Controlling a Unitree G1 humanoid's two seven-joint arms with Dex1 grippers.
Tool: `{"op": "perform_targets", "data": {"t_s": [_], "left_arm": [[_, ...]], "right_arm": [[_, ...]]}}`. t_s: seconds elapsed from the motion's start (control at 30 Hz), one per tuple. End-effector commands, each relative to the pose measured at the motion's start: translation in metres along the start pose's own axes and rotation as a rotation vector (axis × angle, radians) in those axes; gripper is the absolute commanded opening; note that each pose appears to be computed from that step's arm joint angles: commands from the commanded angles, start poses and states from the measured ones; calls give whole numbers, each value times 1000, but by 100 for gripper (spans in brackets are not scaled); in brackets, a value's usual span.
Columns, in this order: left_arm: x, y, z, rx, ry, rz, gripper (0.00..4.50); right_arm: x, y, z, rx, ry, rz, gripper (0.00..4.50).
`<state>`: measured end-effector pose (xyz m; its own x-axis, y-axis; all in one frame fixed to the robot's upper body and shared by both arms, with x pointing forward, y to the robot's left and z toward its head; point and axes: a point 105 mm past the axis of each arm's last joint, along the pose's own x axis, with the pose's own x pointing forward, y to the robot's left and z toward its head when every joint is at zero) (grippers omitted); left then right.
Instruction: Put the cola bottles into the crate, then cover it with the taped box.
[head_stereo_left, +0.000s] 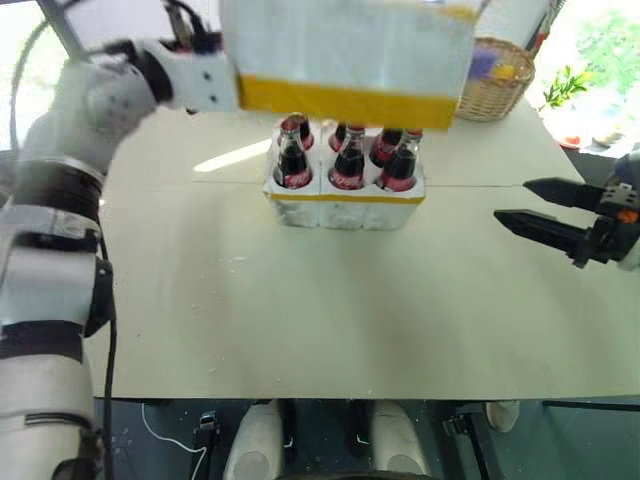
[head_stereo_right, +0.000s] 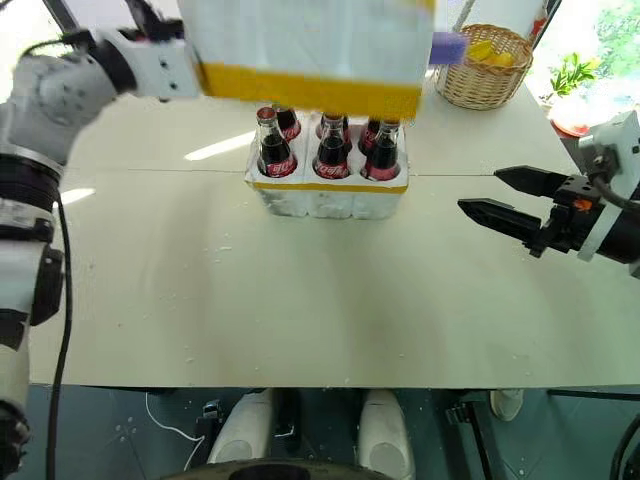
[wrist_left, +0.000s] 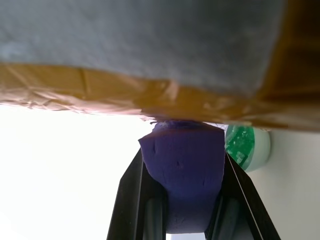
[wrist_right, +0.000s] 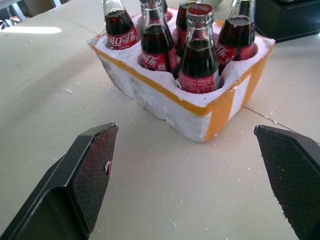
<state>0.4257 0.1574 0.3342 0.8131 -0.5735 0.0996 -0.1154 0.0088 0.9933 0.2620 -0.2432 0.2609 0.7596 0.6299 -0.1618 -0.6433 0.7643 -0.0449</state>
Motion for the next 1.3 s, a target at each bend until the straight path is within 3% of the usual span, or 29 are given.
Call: {"op": "perform_targets", "data": {"t_s": [0.03, 0.17, 0.43, 0.57, 0.67, 0.8, 0.9, 0.97, 1.07, 1.13, 1.3], "left_arm": [[3, -11, 18, 164, -52, -1, 29], [2, -35, 7, 318, 31, -69, 29], [-11, -53, 21, 235, -21, -40, 420], [-36, -63, 21, 191, -34, -52, 420], [-72, -64, 4, 110, 18, -44, 420], [-113, -72, -28, -415, 133, -94, 420], [-139, -71, -23, -1051, 52, -235, 420], [-153, -61, -14, -1327, -14, -363, 420], [-177, -33, -1, -1513, -113, -562, 420], [-183, -17, 5, -1537, -164, -630, 420], [-177, -5, -7, -1448, -108, -633, 420]], "right_arm": [[-2, 4, 8, -31, -45, -14, 450], [1, 4, 8, -22, -56, -17, 450], [9, 4, 7, -7, -74, -11, 450], [10, 3, 6, -2, -68, -12, 450], [7, 0, -1, 3, -41, -22, 450], [-1, -9, -10, -11, 13, -44, 450], [-2, -17, -9, -32, 49, -21, 450], [0, -17, -4, -44, 60, 26, 450], [7, -12, 8, -73, 67, 140, 450], [12, -10, 16, -100, 72, 197, 450], [27, -7, 37, -146, 44, 288, 450]]}}
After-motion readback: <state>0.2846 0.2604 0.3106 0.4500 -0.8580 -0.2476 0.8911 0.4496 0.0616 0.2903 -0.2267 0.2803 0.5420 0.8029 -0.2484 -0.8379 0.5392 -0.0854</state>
